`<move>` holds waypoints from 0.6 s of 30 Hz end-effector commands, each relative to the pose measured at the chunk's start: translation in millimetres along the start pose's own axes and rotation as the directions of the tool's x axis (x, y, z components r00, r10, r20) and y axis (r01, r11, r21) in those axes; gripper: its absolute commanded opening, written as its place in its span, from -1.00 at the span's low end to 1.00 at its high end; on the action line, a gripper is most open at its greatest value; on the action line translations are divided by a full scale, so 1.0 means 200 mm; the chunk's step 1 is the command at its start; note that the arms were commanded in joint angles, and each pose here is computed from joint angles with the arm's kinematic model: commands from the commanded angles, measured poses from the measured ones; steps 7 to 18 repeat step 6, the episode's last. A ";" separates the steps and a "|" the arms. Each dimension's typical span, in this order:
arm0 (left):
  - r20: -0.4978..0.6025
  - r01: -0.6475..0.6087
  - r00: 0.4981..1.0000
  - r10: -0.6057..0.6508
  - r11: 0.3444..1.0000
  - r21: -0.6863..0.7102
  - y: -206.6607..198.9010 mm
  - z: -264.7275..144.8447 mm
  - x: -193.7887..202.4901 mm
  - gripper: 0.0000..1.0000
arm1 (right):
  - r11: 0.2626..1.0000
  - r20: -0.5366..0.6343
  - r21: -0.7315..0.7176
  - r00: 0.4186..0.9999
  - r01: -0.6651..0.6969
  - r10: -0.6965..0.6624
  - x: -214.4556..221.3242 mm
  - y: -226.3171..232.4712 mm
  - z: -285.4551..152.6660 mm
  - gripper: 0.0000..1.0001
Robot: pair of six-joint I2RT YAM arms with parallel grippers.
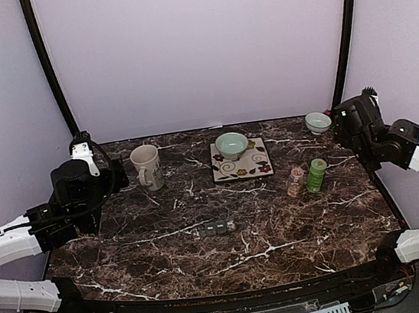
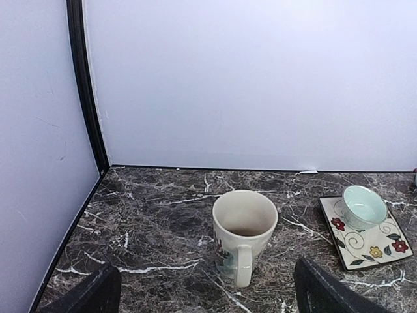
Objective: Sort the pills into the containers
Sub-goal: Reset both arms
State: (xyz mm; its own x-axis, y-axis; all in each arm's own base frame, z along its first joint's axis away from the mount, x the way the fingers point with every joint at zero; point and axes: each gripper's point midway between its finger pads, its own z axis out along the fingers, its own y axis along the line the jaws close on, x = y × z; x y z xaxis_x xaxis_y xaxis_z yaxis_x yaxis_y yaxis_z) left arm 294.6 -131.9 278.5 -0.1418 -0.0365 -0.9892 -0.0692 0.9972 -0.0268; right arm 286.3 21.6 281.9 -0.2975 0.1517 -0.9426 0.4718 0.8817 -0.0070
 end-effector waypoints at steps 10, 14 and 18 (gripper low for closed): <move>0.037 0.030 0.999 -0.029 0.999 -0.023 0.09 -0.04 -0.02 0.91 | 0.987 -0.008 0.136 0.996 -0.086 0.088 0.02 -0.15 -0.02 1.00; 0.037 0.030 0.999 -0.029 0.999 -0.023 0.09 -0.04 -0.02 0.91 | 0.987 -0.008 0.136 0.996 -0.086 0.088 0.02 -0.15 -0.02 1.00; 0.037 0.030 0.999 -0.029 0.999 -0.023 0.09 -0.04 -0.02 0.91 | 0.987 -0.008 0.136 0.996 -0.086 0.088 0.02 -0.15 -0.02 1.00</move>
